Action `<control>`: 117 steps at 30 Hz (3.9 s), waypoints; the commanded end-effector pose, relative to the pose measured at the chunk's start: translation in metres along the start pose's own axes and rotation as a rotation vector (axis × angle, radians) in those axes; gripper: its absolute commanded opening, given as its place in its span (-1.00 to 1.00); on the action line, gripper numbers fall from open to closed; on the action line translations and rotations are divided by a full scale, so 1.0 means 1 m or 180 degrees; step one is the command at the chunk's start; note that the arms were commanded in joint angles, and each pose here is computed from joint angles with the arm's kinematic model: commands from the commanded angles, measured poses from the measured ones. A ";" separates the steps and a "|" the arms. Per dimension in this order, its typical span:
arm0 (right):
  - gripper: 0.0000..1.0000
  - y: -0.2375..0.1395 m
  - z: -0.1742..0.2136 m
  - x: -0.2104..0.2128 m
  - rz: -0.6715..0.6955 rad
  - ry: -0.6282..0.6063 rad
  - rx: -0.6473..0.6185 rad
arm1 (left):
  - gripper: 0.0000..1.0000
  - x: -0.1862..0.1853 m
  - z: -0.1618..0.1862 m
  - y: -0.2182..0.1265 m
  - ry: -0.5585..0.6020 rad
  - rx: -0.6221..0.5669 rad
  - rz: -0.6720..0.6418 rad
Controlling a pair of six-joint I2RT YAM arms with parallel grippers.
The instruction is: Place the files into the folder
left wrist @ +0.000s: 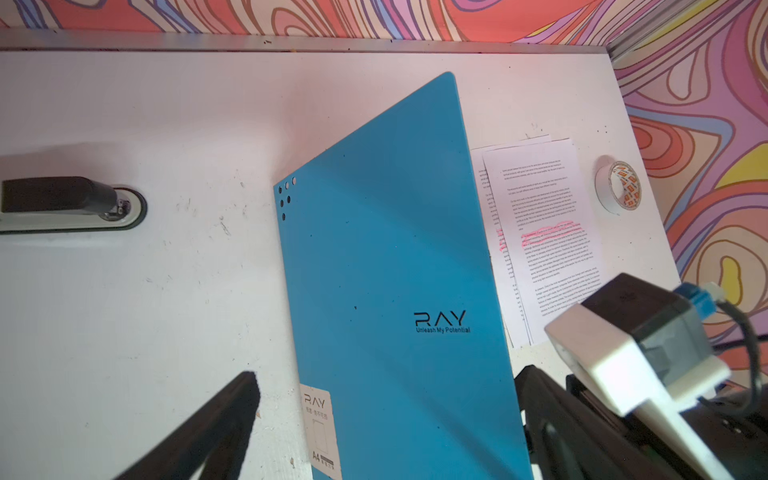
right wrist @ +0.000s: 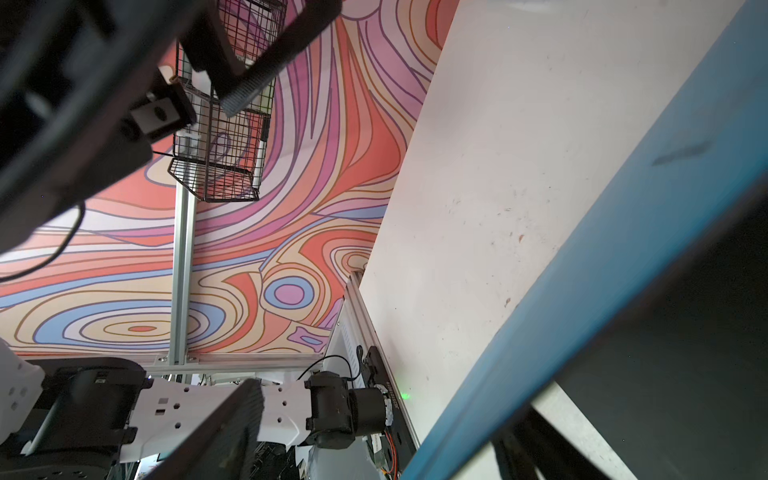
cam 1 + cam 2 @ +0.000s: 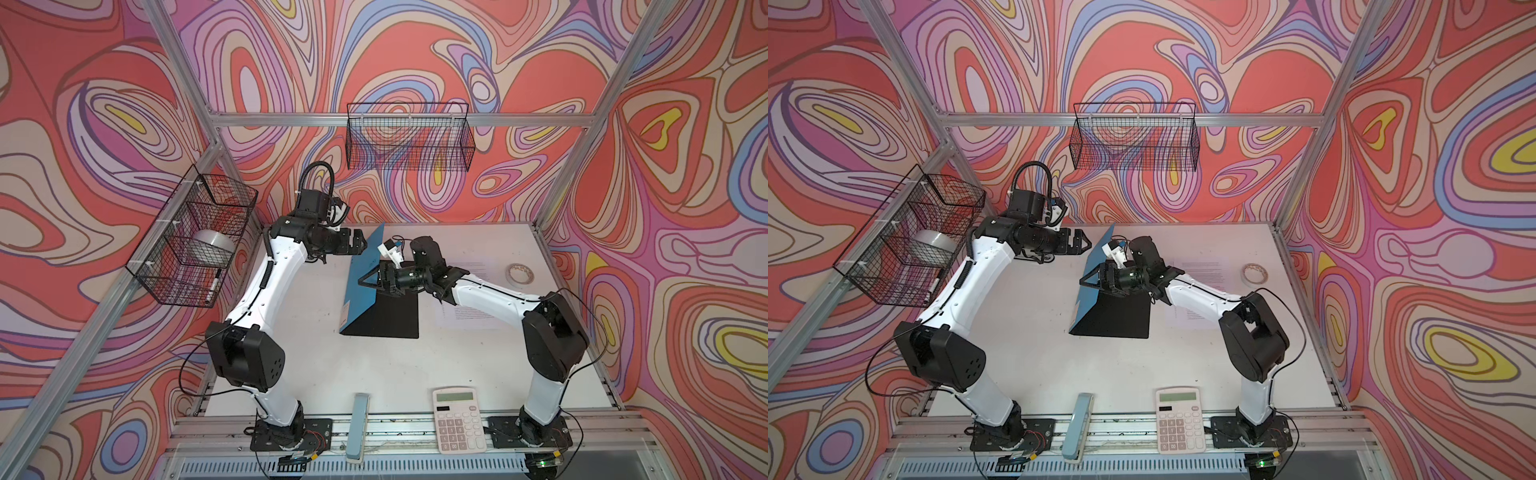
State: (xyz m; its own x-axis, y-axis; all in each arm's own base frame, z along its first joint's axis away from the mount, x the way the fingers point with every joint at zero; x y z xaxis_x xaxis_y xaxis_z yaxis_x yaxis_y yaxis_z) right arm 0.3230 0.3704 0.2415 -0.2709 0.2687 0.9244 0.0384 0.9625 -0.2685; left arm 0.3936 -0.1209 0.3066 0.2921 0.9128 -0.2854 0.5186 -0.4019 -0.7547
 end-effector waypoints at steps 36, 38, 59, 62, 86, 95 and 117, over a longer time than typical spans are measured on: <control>0.76 0.036 -0.012 0.034 -0.0531 -0.0171 -0.0025 | 0.54 0.030 0.014 0.011 0.0060 0.0354 -0.0669; 0.76 0.036 -0.011 0.036 -0.0538 -0.0177 -0.0019 | 0.47 0.032 0.015 0.010 0.0064 0.0374 -0.0718; 0.75 0.021 0.003 0.018 0.0044 -0.0216 -0.0045 | -0.12 0.050 0.035 -0.002 0.0107 0.0592 -0.1063; 0.74 0.014 0.006 0.002 0.0497 -0.0222 -0.0095 | -0.20 0.054 0.042 -0.005 0.0068 0.0622 -0.1064; 0.33 0.020 0.007 -0.091 0.1920 -0.0001 0.0000 | -0.92 0.068 0.086 -0.016 -0.0496 0.0810 -0.0487; 0.22 0.032 0.006 -0.101 0.1862 0.0046 0.0083 | -1.00 0.063 0.100 -0.024 -0.0567 0.0845 -0.0276; -0.39 0.049 0.022 -0.125 0.1719 0.0368 0.0344 | -1.00 0.061 0.124 -0.030 -0.0678 0.0627 -0.0313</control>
State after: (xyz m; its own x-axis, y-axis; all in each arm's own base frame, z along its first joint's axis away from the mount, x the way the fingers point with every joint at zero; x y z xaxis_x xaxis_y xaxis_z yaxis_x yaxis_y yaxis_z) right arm 0.3420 0.3790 0.1204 -0.1469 0.7374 0.6593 0.0729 0.6728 -0.7362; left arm 0.3016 -0.0484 0.2334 0.0852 0.9431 -0.3214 0.3318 -0.3310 -0.8834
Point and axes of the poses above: each gripper's point midway between its finger pads, its own y axis out along the fingers, its own x axis along the line the jaws close on, z = x × y, the point moved 5 cm from there along -y, back along the fingers, and after that the axes turned 5 degrees about y, right-handed, at the moved point
